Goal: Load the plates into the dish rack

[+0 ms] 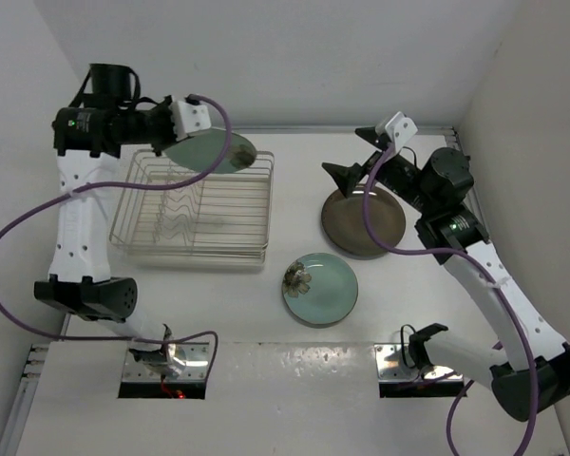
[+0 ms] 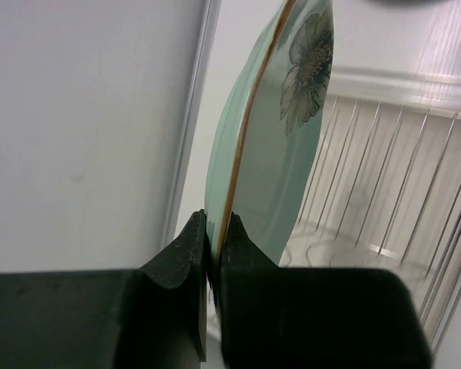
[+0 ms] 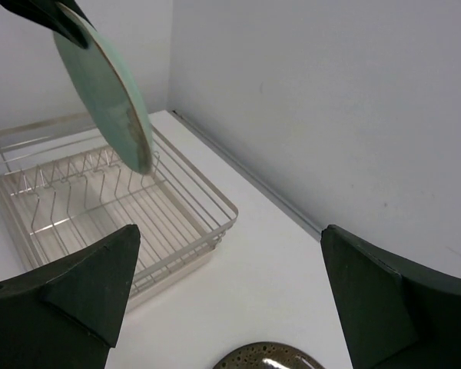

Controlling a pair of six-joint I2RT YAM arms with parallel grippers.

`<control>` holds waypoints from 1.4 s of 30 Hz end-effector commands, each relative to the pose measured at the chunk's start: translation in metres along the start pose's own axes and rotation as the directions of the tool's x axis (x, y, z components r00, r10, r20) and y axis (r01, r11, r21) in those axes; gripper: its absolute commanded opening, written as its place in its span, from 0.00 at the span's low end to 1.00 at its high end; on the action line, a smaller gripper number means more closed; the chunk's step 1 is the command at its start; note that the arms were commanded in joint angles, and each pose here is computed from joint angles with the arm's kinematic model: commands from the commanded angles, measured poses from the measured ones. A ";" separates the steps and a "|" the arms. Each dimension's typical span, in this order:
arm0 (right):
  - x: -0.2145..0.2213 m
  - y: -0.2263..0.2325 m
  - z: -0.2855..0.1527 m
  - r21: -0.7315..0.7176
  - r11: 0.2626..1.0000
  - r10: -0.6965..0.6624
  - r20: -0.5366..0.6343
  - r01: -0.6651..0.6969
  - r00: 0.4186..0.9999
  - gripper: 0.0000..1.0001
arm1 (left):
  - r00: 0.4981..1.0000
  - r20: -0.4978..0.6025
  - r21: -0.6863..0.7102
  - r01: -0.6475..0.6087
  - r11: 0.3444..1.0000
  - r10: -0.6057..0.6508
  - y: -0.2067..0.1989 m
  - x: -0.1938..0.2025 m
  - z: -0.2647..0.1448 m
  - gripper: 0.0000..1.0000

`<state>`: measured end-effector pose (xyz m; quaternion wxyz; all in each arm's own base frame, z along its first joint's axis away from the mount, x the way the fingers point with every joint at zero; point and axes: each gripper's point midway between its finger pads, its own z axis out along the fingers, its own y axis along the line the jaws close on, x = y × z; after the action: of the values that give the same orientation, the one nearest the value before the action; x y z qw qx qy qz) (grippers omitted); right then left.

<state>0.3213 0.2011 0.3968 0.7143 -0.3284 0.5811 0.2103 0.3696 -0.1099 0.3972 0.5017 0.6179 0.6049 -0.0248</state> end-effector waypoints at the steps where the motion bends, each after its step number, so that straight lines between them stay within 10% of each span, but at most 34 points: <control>1: 0.011 0.000 0.006 0.004 1.000 0.009 -0.013 -0.009 1.000 1.00 | 0.993 0.057 0.006 -0.103 0.995 0.103 0.008 0.012 -0.023 0.00; 8: 0.026 0.001 0.019 -0.013 0.999 0.039 -0.027 -0.039 0.999 1.00 | 0.999 0.035 -0.058 -0.037 0.998 0.040 0.040 0.084 -0.042 0.00; 42: 0.035 0.015 0.058 0.023 0.999 0.035 -0.117 -0.033 0.993 1.00 | 0.990 0.141 0.033 0.004 0.999 -0.008 0.036 0.179 0.008 0.00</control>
<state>0.3556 0.2495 0.3445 0.6568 -0.3260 0.6456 0.2136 0.4397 0.0335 0.2646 0.4649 0.5911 0.6496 -0.1119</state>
